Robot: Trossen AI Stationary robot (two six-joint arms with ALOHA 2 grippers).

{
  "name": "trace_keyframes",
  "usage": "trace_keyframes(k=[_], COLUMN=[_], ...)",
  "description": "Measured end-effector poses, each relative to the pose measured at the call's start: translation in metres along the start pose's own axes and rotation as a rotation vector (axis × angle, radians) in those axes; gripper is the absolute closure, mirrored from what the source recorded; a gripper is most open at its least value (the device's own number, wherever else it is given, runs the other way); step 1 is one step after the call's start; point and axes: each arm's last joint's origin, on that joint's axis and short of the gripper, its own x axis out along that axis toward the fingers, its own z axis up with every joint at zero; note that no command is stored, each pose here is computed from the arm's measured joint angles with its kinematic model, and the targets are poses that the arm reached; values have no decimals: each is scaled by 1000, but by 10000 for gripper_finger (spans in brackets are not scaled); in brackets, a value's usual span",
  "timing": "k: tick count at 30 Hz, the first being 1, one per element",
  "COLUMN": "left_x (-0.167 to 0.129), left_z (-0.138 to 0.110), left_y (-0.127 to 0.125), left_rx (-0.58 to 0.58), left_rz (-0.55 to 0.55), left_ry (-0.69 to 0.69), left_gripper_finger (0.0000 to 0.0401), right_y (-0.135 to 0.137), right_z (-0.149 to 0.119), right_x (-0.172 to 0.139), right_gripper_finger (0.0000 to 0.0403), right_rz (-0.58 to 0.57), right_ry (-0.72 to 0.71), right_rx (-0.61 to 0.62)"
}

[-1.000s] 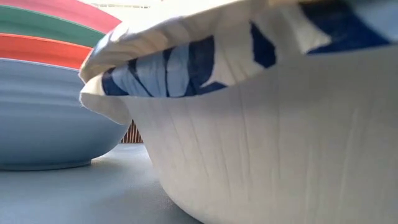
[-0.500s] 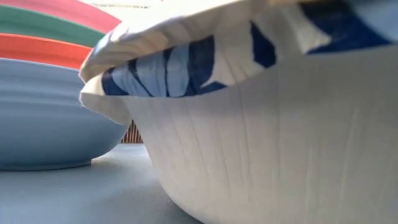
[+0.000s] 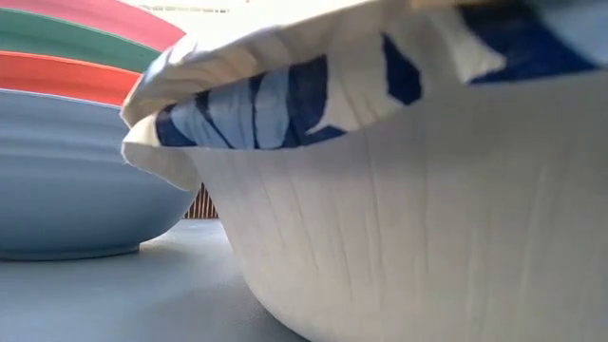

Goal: Place and stack bowls onto a shelf
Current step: Stack the blue patterned bowl on the top of the blue patterned bowl on the shelf

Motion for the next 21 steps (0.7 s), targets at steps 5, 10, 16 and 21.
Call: trace_keyframes(k=[5,10,16,21], left_x=[0,0,0,0], left_z=[0,0,0,1], left_y=[0,0,0,0], left_rx=[-2,5,3,2], left_rz=[2,5,7,7], left_ry=[-8,-9,-14,-14], left_gripper_finger=[289,289,289,289], right_y=[-6,-8,-9,-10], right_z=[-4,-2,9,8], right_x=[12,6,-2,-2], right_gripper_finger=[261,264,271,271], right_rz=[83,77,43,35], right_ry=[26,82,106,113], right_rx=[74,72,21,26])
